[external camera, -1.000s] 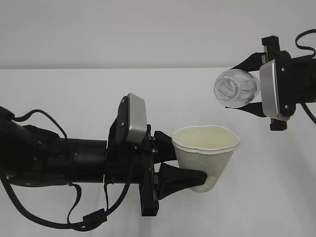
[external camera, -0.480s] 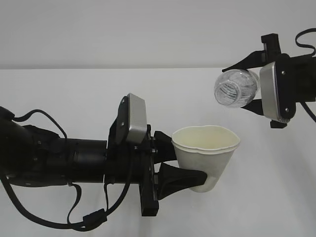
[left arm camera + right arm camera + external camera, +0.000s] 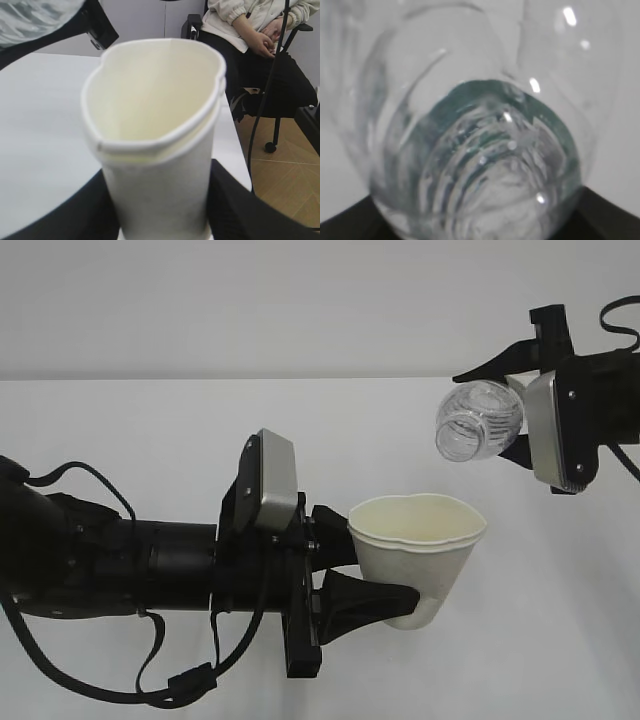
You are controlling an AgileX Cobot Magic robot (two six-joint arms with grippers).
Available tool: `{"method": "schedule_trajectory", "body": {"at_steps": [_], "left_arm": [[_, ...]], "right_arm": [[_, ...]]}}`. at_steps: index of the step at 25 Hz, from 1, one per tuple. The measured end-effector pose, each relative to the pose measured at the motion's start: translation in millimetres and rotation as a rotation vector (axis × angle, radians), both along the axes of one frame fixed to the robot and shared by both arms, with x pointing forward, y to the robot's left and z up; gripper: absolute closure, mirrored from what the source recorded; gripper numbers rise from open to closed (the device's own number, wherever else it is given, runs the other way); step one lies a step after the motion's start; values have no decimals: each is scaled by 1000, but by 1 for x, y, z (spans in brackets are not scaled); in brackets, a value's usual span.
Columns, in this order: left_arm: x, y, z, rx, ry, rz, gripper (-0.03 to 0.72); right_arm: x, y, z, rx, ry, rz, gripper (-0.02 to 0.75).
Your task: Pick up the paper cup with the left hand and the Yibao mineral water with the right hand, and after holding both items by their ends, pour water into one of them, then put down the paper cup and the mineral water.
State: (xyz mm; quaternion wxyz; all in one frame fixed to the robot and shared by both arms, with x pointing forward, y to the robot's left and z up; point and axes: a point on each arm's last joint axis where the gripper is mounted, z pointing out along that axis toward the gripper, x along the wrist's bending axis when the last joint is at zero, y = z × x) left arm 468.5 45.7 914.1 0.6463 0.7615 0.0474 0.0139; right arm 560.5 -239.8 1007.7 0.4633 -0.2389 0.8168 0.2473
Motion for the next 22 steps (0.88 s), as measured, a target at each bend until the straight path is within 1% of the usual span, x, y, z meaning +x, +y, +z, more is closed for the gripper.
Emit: {"method": "schedule_trajectory", "body": {"at_steps": [22], "left_arm": [[0, 0, 0, -1, 1, 3, 324]], "right_arm": [[1, 0, 1, -57, -76, 35, 249]]}}
